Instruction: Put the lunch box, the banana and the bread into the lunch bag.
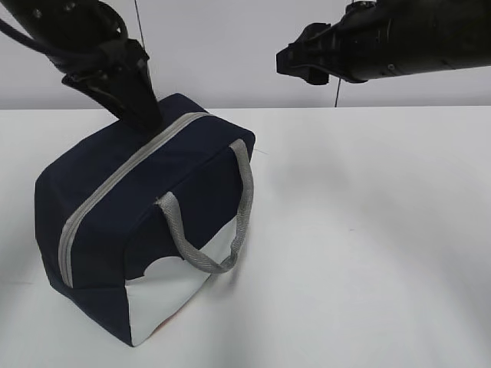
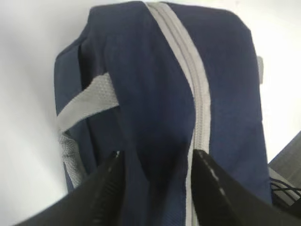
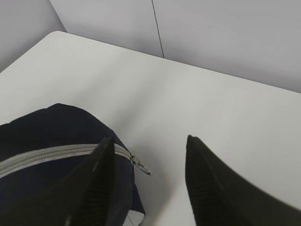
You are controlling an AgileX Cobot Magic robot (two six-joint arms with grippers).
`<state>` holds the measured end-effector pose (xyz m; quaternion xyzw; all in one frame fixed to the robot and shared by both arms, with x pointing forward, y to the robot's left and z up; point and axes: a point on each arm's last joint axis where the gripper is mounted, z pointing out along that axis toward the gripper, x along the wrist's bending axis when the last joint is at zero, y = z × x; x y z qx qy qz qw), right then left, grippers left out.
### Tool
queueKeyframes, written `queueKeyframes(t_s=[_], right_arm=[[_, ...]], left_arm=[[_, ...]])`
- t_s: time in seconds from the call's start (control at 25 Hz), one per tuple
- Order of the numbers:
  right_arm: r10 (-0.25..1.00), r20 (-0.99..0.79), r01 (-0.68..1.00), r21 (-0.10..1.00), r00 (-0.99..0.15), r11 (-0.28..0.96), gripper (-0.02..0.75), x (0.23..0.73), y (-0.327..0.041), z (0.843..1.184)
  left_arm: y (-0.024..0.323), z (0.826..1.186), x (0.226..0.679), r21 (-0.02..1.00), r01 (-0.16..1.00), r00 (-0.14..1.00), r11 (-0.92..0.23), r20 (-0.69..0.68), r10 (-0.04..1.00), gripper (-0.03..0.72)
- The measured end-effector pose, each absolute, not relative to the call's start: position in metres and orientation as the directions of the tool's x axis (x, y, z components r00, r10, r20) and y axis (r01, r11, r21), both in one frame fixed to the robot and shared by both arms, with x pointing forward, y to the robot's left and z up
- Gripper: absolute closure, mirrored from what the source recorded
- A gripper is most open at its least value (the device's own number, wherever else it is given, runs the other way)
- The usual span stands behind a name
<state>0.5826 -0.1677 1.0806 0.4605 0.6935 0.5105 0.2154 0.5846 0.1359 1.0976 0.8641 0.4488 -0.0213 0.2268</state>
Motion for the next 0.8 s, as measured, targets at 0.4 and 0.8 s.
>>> queueKeyframes(t_s=[0.4,0.8], right_arm=[[0.859,0.17,0.42,0.906,-0.483,0.057,0.358,0.571,-0.171,1.081],[0.881,0.142,0.393,0.918,-0.451,0.053,0.358,0.561,-0.179,1.087]], left_arm=[[0.165,1.124,0.58,0.385,0.863,0.405,-0.327,-0.14,0.904,0.304],[0.235,1.134,0.547,0.38,0.912,0.22,-0.157,-0.127,0.967,0.303]])
